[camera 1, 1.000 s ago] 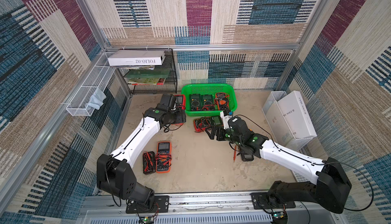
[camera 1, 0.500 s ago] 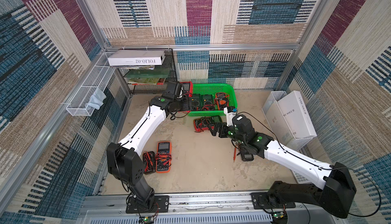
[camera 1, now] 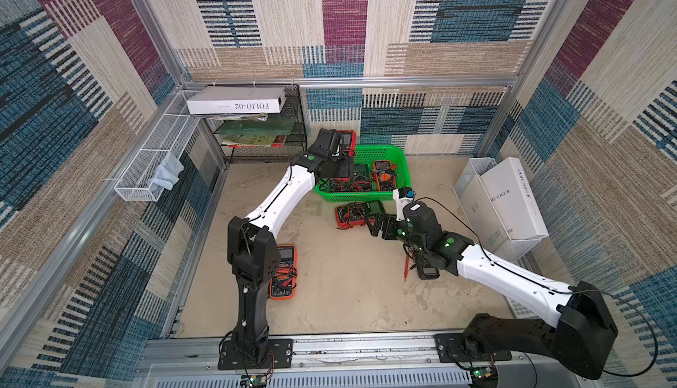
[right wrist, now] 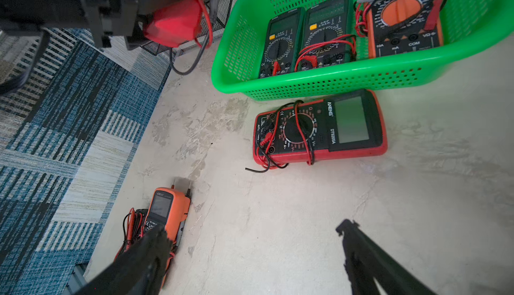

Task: Put the multimeter into the basket
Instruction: Place the multimeter in the basket.

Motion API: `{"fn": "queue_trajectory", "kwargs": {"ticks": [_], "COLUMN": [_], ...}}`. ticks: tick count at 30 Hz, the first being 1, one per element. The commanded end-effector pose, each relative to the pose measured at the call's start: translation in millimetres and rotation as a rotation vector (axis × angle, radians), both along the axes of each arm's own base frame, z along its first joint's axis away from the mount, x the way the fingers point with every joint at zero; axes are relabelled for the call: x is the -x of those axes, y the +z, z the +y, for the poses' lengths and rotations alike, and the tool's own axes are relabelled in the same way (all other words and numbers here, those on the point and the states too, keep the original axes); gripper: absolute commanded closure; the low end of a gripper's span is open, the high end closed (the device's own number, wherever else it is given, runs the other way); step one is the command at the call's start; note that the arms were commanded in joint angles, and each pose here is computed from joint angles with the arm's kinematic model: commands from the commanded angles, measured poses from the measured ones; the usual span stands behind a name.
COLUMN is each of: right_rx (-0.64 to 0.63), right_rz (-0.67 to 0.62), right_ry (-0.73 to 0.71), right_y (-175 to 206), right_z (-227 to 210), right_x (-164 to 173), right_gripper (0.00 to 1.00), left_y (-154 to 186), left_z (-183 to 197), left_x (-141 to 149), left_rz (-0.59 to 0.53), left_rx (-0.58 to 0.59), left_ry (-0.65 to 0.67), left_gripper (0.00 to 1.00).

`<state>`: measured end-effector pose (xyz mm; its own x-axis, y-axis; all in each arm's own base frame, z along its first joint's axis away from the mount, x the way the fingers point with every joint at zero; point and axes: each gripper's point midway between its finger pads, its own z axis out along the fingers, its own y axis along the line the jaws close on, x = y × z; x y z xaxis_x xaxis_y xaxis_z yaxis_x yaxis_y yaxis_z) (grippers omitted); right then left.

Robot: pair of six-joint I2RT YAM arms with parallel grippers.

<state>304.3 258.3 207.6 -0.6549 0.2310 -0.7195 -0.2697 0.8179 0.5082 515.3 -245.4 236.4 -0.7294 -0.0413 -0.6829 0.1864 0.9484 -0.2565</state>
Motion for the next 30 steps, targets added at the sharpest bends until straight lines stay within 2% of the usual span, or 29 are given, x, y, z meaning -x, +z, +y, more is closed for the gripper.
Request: {"fn": "queue_trajectory", "kwargs": {"ticks": [1,8,13,22,30], "right_rx": [0.000,0.006,0.009,0.028,0.033], "right_rz": [-0.002,0.000,0.006,0.002,0.019], "right_ry": [-0.020,-0.035,-0.044,-0.065,-0.065], "right_y": [1,-3,-6,-8,-19], "right_z": [-4,-7,-10,-18,-18], "right_x": [-1,-1,0,-1,-1], "right_gripper": [0.00,0.00,0.01,0.00,0.00], "left_y": [10,-18,-43,-86,-110], "left_z": [-3,-2,-1,4,10], "left_x": [-24,-56,-67,-64,-59], "left_rz": [-0.079,-0.064,-0.038,0.041,0.088], "left_rx": [-0.013,-0.094,-0.118,-0.168,-0.196], "left_ry": [0.034,0.108,0.145,0.171,0.186], "left_gripper": [1.00,1.00,1.00,1.00,1.00]}}
